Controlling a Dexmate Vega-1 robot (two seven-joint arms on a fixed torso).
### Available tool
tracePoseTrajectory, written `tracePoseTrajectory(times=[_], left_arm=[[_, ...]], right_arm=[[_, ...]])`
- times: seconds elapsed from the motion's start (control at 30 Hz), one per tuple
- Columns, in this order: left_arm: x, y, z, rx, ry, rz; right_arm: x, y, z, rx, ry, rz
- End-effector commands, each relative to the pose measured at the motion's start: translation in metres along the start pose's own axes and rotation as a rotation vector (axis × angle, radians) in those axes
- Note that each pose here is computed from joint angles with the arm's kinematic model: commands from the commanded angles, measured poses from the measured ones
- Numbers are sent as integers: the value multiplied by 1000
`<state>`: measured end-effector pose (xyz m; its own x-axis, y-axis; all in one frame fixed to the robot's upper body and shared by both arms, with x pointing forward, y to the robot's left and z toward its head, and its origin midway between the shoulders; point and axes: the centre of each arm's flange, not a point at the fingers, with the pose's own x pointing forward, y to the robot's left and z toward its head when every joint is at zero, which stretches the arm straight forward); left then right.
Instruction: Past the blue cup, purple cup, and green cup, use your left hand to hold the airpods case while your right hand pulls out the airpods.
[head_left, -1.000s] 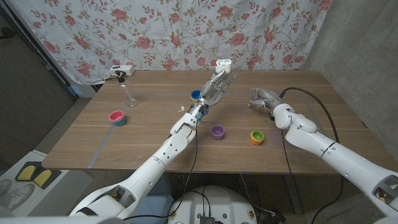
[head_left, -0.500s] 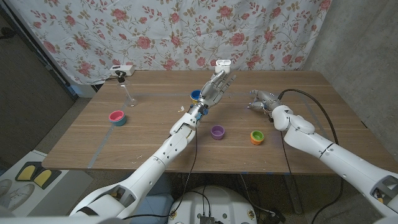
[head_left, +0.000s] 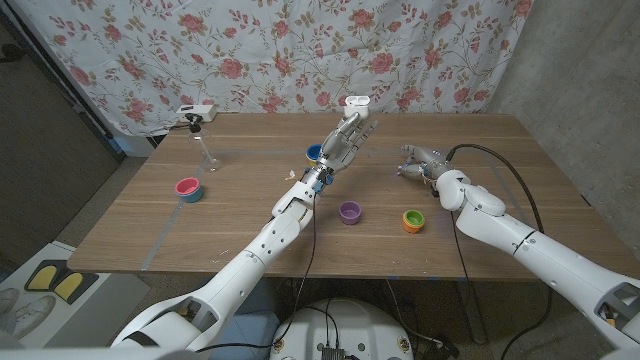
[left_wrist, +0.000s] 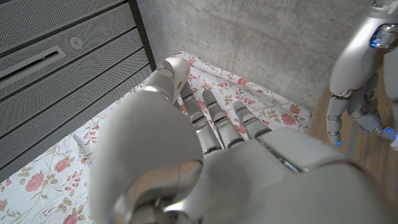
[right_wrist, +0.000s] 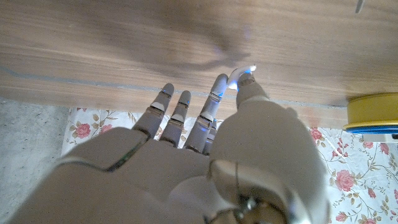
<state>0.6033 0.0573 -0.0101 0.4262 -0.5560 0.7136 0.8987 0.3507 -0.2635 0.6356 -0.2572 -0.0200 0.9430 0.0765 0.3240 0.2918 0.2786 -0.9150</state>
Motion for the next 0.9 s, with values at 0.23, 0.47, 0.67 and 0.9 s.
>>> tracePoseTrajectory(times=[0.23,0.47,0.67,0.9], left_arm=[[1,2,0,-3,1,2],[1,4,0,-8,0,8],[5,4,-1,-4,1,0],[5,7,1,42,7,11]], right_arm=[[-4,-7,-2,21,0,-16],[-11,-24,-2,50,-5,-63],[-18,-44,-3,92,-6,-112],[-27,-62,-3,124,-14,-130]])
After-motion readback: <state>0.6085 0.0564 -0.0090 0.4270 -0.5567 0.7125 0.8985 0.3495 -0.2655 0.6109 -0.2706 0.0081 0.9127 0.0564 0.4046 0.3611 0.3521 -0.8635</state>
